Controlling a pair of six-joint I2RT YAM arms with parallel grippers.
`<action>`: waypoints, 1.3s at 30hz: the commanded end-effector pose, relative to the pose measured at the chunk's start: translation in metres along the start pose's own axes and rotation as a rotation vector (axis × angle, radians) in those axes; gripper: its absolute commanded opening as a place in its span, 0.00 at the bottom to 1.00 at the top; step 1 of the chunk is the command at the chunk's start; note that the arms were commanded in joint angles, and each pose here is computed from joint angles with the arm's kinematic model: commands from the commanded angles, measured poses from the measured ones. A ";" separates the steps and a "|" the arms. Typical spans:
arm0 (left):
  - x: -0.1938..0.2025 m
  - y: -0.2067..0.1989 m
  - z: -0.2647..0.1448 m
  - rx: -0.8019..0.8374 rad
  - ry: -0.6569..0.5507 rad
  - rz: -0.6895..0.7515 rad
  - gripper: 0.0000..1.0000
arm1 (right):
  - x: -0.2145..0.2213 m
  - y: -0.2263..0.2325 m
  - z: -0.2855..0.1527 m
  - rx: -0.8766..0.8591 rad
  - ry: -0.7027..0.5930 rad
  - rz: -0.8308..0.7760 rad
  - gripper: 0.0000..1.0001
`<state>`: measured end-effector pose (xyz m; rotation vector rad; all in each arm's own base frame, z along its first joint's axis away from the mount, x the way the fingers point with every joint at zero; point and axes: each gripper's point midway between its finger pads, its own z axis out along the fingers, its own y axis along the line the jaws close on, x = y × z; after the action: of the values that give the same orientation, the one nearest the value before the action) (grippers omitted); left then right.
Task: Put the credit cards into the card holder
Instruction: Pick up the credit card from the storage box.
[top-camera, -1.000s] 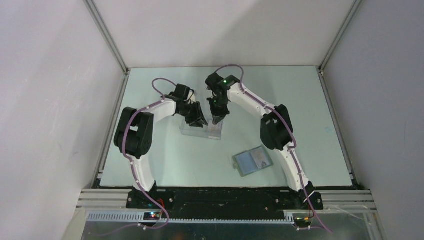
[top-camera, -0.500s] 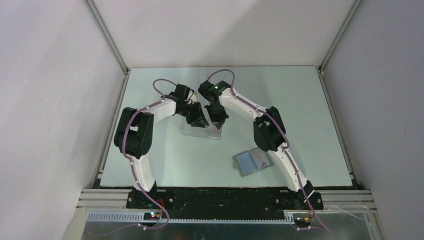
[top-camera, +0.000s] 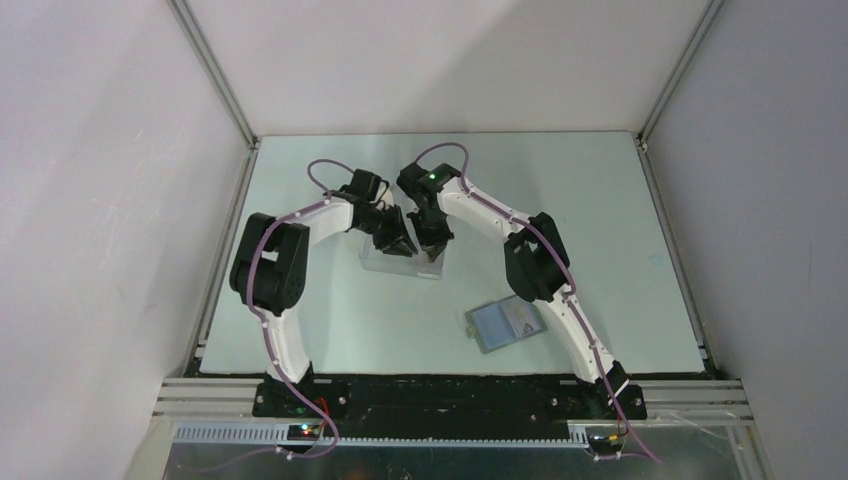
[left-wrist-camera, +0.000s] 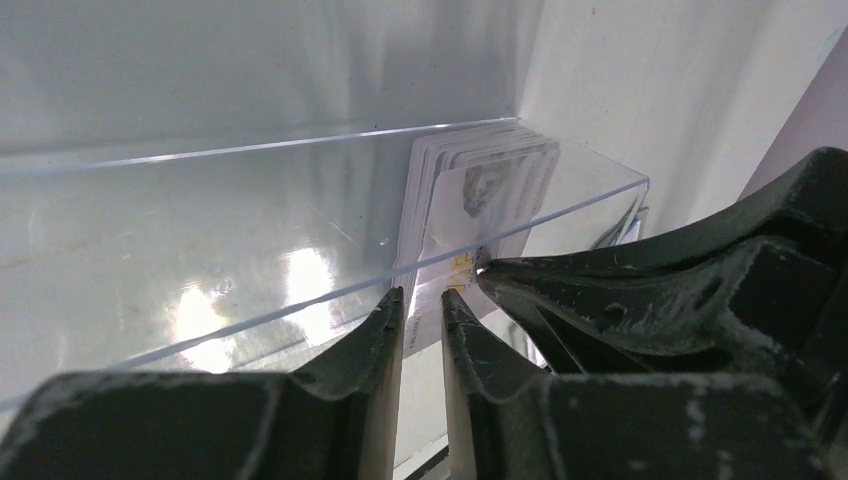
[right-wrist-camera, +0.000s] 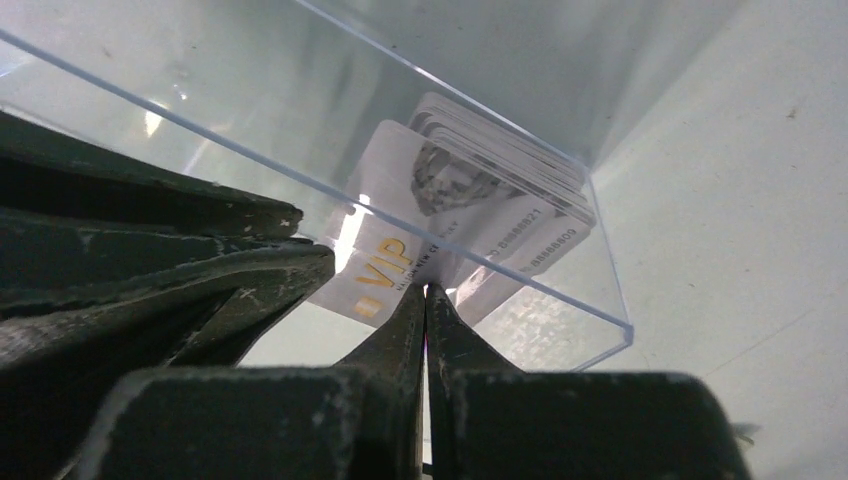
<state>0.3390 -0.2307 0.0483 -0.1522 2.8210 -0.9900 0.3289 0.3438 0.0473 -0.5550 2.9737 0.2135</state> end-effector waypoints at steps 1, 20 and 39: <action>-0.003 -0.009 0.002 0.023 0.010 0.034 0.24 | -0.002 0.008 -0.002 -0.048 -0.009 0.017 0.00; 0.000 -0.022 0.006 0.090 0.057 0.036 0.00 | -0.001 -0.004 0.000 -0.057 -0.002 0.049 0.00; 0.002 -0.067 -0.016 0.211 0.055 0.100 0.00 | -0.013 -0.005 -0.025 -0.129 -0.053 0.086 0.00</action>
<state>0.3350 -0.2488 0.0544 -0.0988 2.8436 -1.1201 0.3304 0.3352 0.0500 -0.4579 3.0205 0.3420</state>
